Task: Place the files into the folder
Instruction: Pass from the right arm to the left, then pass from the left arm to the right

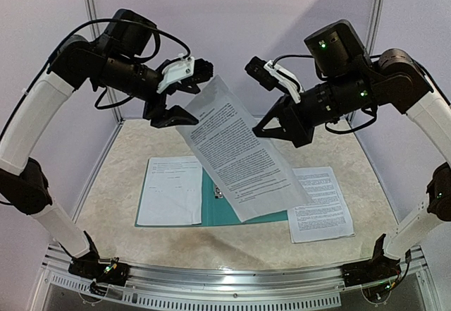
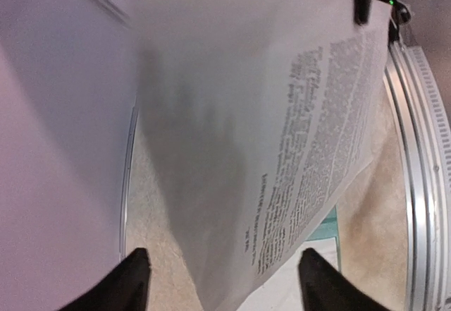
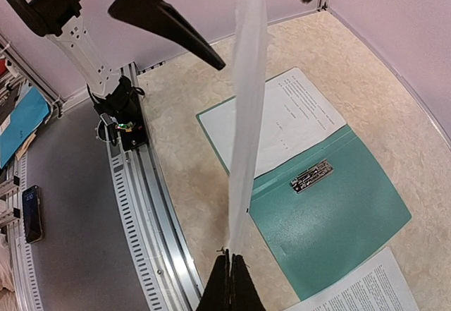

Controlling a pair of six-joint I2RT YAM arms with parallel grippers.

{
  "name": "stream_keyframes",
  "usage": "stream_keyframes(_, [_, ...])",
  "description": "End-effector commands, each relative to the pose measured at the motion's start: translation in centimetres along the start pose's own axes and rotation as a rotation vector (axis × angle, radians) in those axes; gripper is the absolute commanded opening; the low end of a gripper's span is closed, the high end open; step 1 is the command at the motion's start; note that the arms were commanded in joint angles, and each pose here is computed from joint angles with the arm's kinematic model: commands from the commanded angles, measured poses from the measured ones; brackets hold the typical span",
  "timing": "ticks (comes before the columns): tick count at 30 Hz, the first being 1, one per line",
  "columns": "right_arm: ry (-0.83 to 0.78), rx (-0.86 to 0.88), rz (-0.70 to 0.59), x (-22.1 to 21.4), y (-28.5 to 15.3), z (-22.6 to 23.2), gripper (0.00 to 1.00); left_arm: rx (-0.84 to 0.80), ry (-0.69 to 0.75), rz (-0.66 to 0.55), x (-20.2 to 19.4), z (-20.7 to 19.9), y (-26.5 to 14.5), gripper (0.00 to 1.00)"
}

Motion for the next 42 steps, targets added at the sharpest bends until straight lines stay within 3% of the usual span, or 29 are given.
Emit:
stream_keyframes(1, [-0.018,0.000,-0.033,-0.1,-0.9,0.2,0.00,-0.179,-0.026,-0.057,0.5,-2.5,0.2,0.55])
stream_keyframes(5, [-0.020,0.000,-0.040,-0.2,-0.9,0.2,0.00,-0.303,-0.018,-0.094,1.0,-5.0,-1.0,0.03])
stream_keyframes(9, [-0.024,-0.026,-0.027,-0.6,-0.6,-0.1,0.03,-0.285,-0.021,-0.045,0.5,-5.5,-1.6,0.00])
stream_keyframes(11, [-0.026,-0.071,-0.007,-1.1,-0.1,-0.8,0.40,-0.269,-0.024,-0.022,0.2,-5.6,-1.9,0.00])
stream_keyframes(12, [-0.029,-0.083,0.009,-1.5,0.3,-1.0,0.49,-0.267,-0.024,-0.008,0.0,-5.7,-2.0,0.00])
stream_keyframes(15, [-0.046,-0.121,0.050,-1.9,1.7,-1.7,0.66,-0.288,0.007,0.033,-0.4,-6.7,-2.0,0.00])
stream_keyframes(17, [-0.049,-0.179,0.070,-1.8,2.3,-2.5,0.68,-0.310,0.028,0.049,-0.4,-7.4,-2.1,0.00])
stream_keyframes(20, [-0.051,-0.228,0.086,-1.7,3.3,-3.2,0.65,-0.325,0.047,0.061,-0.3,-7.9,-2.3,0.00])
stream_keyframes(22, [-0.051,-0.230,0.079,-1.5,3.5,-3.3,0.58,-0.327,0.061,0.076,-0.5,-8.1,-2.2,0.00])
stream_keyframes(25, [-0.085,-0.227,0.072,-1.4,3.5,-3.2,0.34,-0.328,0.070,0.103,-0.9,-8.2,-2.1,0.00])
stream_keyframes(28, [-0.085,-0.205,0.067,-1.3,3.6,-3.0,0.04,-0.325,0.068,0.123,-1.2,-8.3,-1.9,0.00])
stream_keyframes(29, [-0.084,-0.206,0.067,-1.3,3.8,-3.0,0.00,-0.313,0.063,0.133,-1.2,-8.1,-1.8,0.00])
stream_keyframes(30, [-0.080,-0.218,0.066,-1.3,4.0,-3.2,0.00,-0.289,0.053,0.148,-1.4,-7.8,-1.7,0.09])
stream_keyframes(33, [-0.030,-0.277,0.047,-1.4,5.0,-4.6,0.00,-0.182,0.034,0.213,-2.1,-6.4,-1.8,0.96])
stream_keyframes(36, [0.088,-0.269,-0.009,-1.1,6.3,-7.0,0.00,-0.071,-0.011,0.269,-3.7,-4.6,-2.7,1.00])
stream_keyframes(42, [0.331,-0.141,-0.174,0.3,10.4,-11.8,0.00,0.140,-0.242,0.498,-13.1,-0.1,-5.4,1.00])
Point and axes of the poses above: each gripper's point midway between its finger pads, its own y axis out along the fingers, its own z axis along the line the jaws close on, x = y × z, the point moved 5 cm from there along -y, back along the fingers, and after that the axes turned 2 degrees about y, right-handed, at the moved point
